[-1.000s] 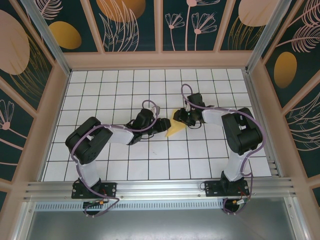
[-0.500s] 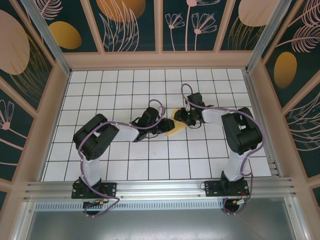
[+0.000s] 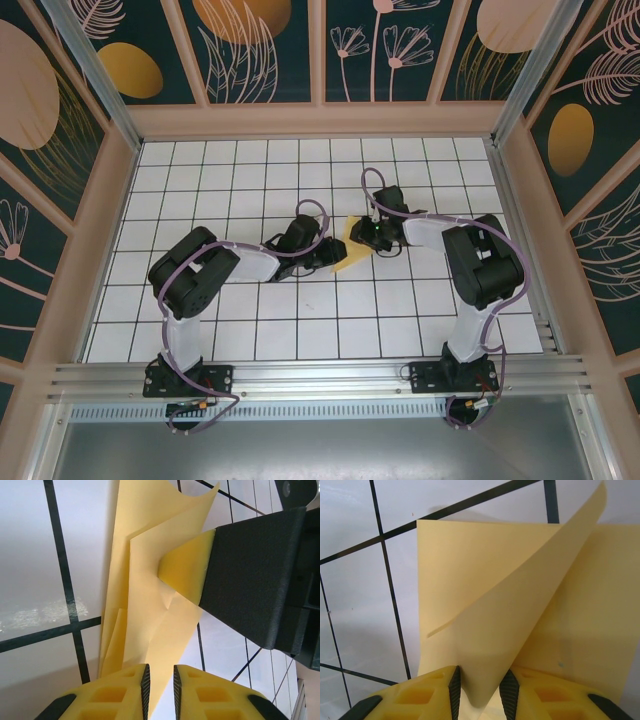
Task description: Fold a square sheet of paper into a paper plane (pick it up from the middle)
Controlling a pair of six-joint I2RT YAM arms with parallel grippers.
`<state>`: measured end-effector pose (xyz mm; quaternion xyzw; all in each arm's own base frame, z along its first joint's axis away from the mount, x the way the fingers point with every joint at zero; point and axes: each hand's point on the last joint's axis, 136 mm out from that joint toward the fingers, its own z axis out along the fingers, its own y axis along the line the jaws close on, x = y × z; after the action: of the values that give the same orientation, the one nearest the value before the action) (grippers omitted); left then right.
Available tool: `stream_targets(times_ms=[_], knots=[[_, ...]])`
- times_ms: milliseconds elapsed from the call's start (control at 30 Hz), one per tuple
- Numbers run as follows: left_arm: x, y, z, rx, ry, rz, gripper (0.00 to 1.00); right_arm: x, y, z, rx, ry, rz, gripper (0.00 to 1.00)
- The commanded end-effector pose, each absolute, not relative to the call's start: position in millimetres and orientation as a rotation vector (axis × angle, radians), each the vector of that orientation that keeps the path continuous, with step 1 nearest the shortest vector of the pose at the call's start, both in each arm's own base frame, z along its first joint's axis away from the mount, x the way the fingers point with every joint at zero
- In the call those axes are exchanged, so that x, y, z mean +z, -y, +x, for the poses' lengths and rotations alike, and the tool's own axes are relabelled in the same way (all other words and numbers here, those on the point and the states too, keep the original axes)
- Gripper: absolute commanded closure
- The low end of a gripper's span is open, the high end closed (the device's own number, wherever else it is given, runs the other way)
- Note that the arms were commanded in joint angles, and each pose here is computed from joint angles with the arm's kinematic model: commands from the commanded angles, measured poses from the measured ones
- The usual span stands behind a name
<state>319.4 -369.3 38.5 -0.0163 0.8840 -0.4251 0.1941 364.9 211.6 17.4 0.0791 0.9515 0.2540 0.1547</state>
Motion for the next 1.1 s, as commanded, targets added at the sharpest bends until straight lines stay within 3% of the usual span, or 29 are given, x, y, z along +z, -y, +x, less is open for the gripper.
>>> stream_targets(times_ms=[0,500,1067], knots=[[31,366,322,-1.169,-2.503,-0.07,0.78,-39,-164,335,0.389,-2.9,0.346,0.69],[68,339,340,-1.187,-2.337,-0.2,0.74,-45,-162,332,0.337,-2.929,0.322,0.71],[90,381,319,-1.44,-2.301,0.037,0.72,-48,-160,332,0.294,-2.964,0.35,0.62]])
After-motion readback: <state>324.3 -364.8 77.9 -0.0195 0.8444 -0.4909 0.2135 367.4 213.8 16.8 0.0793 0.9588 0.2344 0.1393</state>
